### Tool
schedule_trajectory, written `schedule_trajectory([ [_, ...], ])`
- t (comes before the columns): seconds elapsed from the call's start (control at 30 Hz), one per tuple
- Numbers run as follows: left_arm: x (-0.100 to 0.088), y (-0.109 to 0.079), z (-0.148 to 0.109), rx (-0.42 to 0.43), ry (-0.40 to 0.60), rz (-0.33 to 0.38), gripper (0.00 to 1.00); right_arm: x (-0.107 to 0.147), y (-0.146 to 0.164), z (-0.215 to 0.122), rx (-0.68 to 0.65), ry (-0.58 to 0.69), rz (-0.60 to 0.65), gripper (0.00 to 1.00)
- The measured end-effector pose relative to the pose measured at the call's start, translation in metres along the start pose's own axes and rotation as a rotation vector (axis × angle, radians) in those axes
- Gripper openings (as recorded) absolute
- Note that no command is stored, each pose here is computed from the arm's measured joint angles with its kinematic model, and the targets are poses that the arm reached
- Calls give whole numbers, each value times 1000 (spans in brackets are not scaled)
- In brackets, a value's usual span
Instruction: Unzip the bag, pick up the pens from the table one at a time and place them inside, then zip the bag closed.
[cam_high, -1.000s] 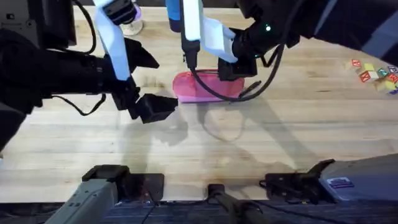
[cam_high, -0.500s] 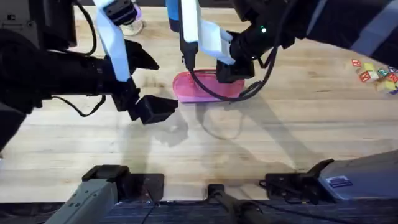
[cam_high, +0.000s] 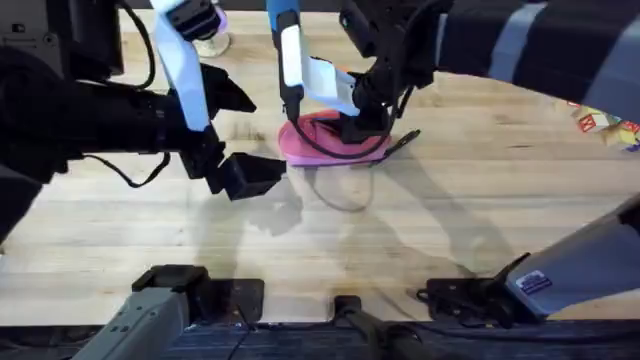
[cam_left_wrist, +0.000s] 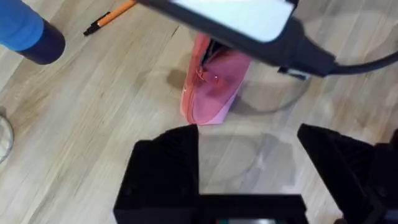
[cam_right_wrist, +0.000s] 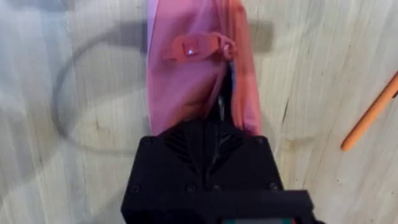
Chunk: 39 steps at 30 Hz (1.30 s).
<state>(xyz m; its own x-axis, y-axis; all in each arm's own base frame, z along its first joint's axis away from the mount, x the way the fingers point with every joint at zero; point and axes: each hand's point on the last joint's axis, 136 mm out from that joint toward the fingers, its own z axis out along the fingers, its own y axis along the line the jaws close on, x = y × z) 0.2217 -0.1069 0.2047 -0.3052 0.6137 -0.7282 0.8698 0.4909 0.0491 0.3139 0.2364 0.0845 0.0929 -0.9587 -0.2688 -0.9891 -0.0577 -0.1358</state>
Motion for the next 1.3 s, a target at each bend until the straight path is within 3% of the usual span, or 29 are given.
schedule_trajectory([
  [0.4,0,0,0,0,0,0,993,-1,-1,1,-2,-2,3,56],
  [0.43,0,0,0,0,0,0,993,-1,-1,1,-2,-2,4,158],
  [0.57,0,0,0,0,0,0,993,0,-2,2,-2,-1,12,745],
  [0.63,0,0,0,0,0,0,993,0,-1,3,-4,1,20,966],
  [1.13,0,0,0,0,0,0,993,4,5,3,-30,16,43,996],
  [1.3,0,0,0,0,0,0,993,4,13,-20,-22,15,51,996],
])
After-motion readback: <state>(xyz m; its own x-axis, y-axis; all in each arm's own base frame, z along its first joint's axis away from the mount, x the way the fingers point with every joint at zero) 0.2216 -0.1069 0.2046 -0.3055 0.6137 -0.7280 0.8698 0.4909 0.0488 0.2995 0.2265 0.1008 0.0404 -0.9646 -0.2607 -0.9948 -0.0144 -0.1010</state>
